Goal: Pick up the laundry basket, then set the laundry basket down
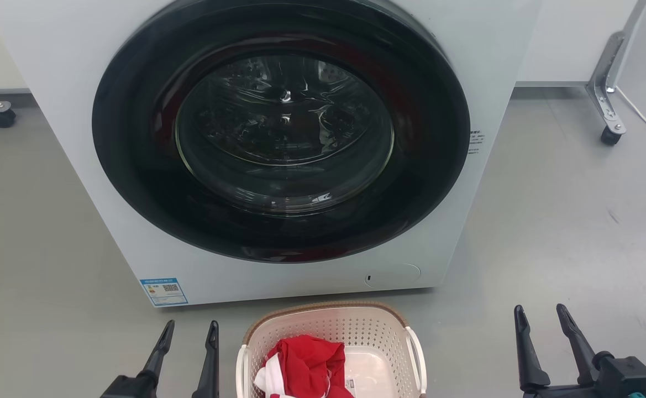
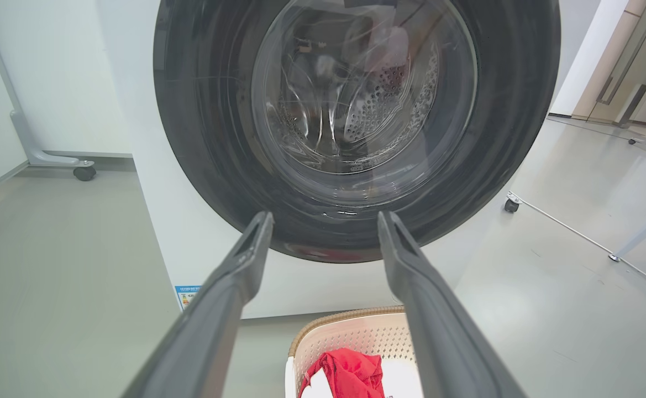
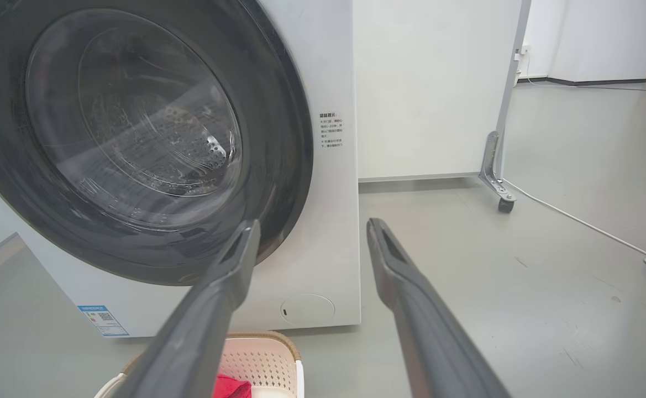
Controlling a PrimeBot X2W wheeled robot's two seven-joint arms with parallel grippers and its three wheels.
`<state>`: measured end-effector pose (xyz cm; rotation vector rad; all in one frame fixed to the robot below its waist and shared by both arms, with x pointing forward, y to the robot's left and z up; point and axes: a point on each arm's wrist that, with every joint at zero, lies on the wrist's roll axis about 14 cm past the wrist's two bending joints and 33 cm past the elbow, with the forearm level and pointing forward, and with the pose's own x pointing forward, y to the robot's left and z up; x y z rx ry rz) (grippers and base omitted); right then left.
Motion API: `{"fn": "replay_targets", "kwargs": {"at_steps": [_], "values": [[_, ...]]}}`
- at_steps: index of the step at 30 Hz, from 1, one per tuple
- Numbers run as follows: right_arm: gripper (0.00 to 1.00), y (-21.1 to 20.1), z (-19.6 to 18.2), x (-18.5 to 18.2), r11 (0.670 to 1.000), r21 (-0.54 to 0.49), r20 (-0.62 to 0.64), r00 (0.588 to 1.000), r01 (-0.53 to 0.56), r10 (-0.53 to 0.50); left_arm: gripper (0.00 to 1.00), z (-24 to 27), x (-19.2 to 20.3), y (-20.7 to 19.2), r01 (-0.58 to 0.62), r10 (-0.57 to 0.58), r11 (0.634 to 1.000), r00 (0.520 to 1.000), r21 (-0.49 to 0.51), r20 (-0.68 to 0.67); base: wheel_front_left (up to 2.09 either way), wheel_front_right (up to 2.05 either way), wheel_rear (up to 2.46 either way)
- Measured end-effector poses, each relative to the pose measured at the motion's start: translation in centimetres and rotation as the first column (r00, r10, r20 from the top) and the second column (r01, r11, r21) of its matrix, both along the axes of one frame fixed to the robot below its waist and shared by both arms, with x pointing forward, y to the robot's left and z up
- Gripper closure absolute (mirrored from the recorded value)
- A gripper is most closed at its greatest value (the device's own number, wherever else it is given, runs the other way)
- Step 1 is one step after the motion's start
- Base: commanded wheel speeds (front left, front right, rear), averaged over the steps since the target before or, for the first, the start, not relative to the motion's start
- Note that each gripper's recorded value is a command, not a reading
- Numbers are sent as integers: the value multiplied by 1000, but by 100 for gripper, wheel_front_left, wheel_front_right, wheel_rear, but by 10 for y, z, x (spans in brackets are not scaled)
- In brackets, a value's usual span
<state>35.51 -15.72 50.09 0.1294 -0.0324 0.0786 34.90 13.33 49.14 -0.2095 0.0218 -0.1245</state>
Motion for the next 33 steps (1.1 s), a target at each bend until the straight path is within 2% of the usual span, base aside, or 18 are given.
{"fn": "replay_targets", "kwargs": {"at_steps": [33], "values": [[0, -5, 1, -1, 999, -20, 11, 999, 30, -30, 0, -5, -1, 2, -17, 19, 1000, 997, 19, -68, 0, 0, 0]]}}
